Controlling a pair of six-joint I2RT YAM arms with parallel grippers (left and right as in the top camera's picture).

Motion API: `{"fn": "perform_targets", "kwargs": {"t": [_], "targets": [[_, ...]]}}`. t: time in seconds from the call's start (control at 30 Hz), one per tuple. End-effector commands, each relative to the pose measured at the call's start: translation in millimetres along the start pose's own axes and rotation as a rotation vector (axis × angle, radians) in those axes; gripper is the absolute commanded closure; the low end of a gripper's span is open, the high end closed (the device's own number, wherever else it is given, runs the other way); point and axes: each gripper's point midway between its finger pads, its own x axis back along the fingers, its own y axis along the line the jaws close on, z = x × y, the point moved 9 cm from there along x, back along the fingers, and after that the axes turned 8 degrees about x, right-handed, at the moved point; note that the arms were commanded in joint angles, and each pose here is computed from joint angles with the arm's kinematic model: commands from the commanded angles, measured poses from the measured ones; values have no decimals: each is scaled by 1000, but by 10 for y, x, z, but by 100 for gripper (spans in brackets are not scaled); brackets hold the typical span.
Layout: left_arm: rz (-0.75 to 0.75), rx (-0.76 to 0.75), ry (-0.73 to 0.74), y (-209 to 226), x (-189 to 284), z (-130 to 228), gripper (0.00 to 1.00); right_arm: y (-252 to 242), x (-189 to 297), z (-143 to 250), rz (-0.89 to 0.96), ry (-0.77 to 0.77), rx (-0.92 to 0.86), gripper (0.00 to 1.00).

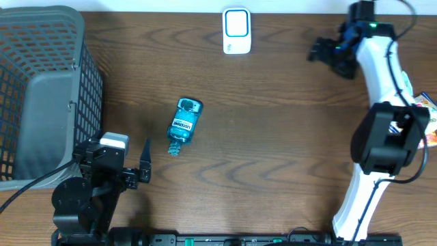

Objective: Scan the item barcode
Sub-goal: 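Carry the wipes pack to the right edge and release it, then move the right gripper to the Listerine bottle and grasp its cap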

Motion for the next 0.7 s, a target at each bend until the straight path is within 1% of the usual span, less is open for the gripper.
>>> {"fn": "perform_targets", "kwargs": {"t": [0.0, 0.13, 0.27, 0.33, 0.47, 0.57, 0.67], "targets": [[13, 8, -10, -12, 12, -23, 2, 726, 80, 192, -347, 100, 28, 1], [13, 8, -10, -12, 12, -23, 2, 1245, 10, 449, -374, 182, 5, 1], [13, 8, -10, -12, 12, -23, 2, 1737, -56, 721, -370, 196, 122, 1], [13, 8, -10, -12, 12, -23, 2, 1958, -97, 874, -329, 183, 174, 1], [13, 8, -10, -12, 12, -23, 2, 2443, -156, 1304, -268, 198, 188, 1], [13, 8, -10, -12, 12, -23, 2, 2723, -181, 1589, -190, 147, 205, 1], [13, 8, -10, -12, 12, -23, 2, 2910, -187, 1816, -57, 18, 203, 1]]}}
